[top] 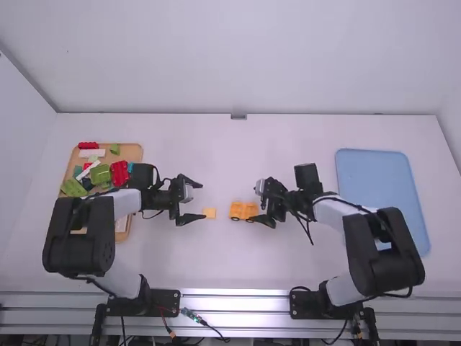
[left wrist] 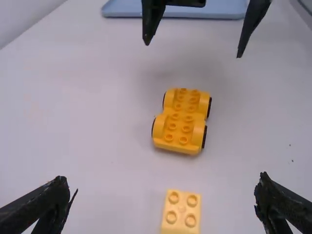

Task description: Assemble lego blocks to make yellow taxi

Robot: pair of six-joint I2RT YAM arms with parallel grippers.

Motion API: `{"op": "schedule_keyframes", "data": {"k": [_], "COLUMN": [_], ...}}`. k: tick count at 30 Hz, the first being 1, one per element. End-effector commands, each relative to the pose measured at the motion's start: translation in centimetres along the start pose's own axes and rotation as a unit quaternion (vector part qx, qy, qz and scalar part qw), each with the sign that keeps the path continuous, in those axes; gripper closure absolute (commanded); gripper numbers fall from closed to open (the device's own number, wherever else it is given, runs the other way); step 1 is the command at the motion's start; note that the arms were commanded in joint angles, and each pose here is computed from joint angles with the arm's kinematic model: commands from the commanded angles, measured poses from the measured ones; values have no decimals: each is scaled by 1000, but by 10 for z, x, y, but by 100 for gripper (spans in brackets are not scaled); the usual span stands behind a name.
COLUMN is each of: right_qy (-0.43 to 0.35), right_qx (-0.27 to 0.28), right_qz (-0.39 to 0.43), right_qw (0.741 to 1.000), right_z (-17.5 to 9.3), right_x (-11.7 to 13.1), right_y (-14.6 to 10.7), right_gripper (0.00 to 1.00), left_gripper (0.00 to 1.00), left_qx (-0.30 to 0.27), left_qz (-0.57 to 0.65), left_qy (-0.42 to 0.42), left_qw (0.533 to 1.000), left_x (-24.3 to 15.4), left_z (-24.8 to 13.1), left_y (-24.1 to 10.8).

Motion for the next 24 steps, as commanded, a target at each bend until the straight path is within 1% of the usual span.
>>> {"op": "schedule_keyframes", "data": {"k": [1,4,7,9,14,18,20,24], "right_qy": [5,-3,-9,-14,-30,-38,-48,-47], "right_qx": [3,15,27,28,23,16,8,8], "right_qz": [33,21,11,12,2,1,15,19], "right_qw": [999,1000,1000,999,999,999,999,999], "right_z": [3,5,10,11,17,16,12,13], "right_x": [1,1,4,6,12,17,17,16], "right_y": [-6,-10,-15,-16,-24,-32,-37,-42], "right_gripper": [1,1,1,1,1,1,1,1], "left_gripper": [1,1,1,1,1,1,1,1], "left_qx": [-20,-16,4,1,4,20,38,55], "left_qz": [3,2,-8,-8,14,30,7,-8], "left_qy": [-12,-18,-21,-25,-37,-46,-38,-28], "left_qw": [1000,1000,1000,1000,999,998,999,998], "left_x": [-6,-9,-11,-12,-14,-15,-11,-7], "left_z": [5,8,11,14,29,37,41,42], "left_y": [-4,-12,-24,-25,-31,-32,-35,-38]}}
Point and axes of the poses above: each hand's point on the last joint's axis, 136 mm out from that joint toward the fingers, its own z axis out along the fingers, its own x axis along the line the jaws close on, y = z × x, the point moved 6 cm from there along -z, back along the fingers, and after that the axes turned 10 degrees about z, right-handed, at the moved point
